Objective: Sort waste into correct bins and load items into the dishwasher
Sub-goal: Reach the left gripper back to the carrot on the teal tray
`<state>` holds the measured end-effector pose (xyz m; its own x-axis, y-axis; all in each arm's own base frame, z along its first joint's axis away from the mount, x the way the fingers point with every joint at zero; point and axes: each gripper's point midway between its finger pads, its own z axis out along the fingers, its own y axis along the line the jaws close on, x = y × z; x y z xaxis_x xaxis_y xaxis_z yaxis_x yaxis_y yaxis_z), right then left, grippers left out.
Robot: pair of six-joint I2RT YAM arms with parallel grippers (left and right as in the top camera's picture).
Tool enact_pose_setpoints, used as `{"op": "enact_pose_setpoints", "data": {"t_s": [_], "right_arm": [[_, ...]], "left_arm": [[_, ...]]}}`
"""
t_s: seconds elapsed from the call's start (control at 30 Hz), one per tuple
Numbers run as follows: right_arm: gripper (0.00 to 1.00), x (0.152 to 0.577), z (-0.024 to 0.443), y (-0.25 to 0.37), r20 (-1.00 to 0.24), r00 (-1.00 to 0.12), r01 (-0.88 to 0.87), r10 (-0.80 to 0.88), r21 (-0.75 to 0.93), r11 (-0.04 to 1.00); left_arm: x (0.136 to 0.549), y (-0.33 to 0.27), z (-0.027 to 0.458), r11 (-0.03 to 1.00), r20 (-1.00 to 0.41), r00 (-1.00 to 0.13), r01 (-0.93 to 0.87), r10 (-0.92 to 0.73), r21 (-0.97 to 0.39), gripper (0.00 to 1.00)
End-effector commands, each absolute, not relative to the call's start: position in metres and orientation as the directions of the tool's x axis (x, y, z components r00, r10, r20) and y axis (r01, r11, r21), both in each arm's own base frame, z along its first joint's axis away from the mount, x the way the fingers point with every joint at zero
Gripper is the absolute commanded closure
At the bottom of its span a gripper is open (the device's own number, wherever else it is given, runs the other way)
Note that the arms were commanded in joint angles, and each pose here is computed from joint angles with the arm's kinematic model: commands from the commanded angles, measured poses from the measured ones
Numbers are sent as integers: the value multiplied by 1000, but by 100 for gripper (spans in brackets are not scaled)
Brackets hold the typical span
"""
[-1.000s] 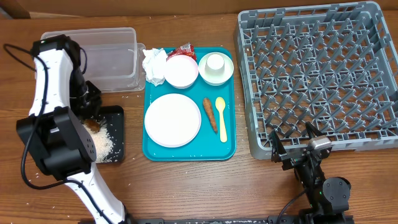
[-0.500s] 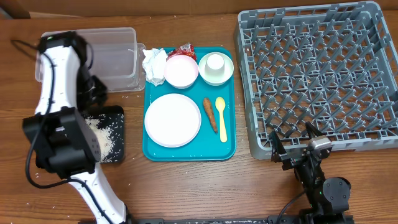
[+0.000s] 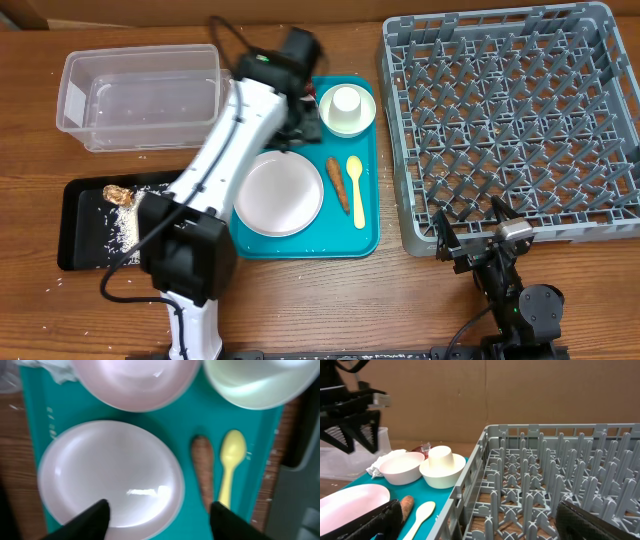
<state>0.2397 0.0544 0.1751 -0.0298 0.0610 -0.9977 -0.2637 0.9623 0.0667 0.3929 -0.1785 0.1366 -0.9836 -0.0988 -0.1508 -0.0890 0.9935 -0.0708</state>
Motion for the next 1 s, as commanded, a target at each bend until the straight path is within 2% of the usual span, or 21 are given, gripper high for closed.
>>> {"op": "enact_pose_setpoints", "data": {"t_s": [0.0, 0.23, 0.4, 0.73, 0.97], "right_arm": [[0, 240, 173, 54, -998, -28, -260, 55, 60, 964], [0, 240, 173, 54, -998, -27, -260, 55, 60, 964], [0, 240, 173, 54, -998, -28, -260, 55, 60, 964], [0, 240, 173, 54, -998, -27, -260, 55, 60, 964], [0, 240, 173, 54, -998, -27, -260, 55, 60, 964]], "left_arm": [[383, -211, 135, 990, -145, -983, -100, -114, -102, 31], [376, -253, 130, 990, -171, -985, -14, -39, -143, 28], [378, -268, 133, 980, -185, -982, 7, -30, -199, 17], [364, -284, 114, 975, -104, -995, 30, 7, -222, 18], [362, -287, 110, 975, -102, -994, 53, 31, -214, 21]]}}
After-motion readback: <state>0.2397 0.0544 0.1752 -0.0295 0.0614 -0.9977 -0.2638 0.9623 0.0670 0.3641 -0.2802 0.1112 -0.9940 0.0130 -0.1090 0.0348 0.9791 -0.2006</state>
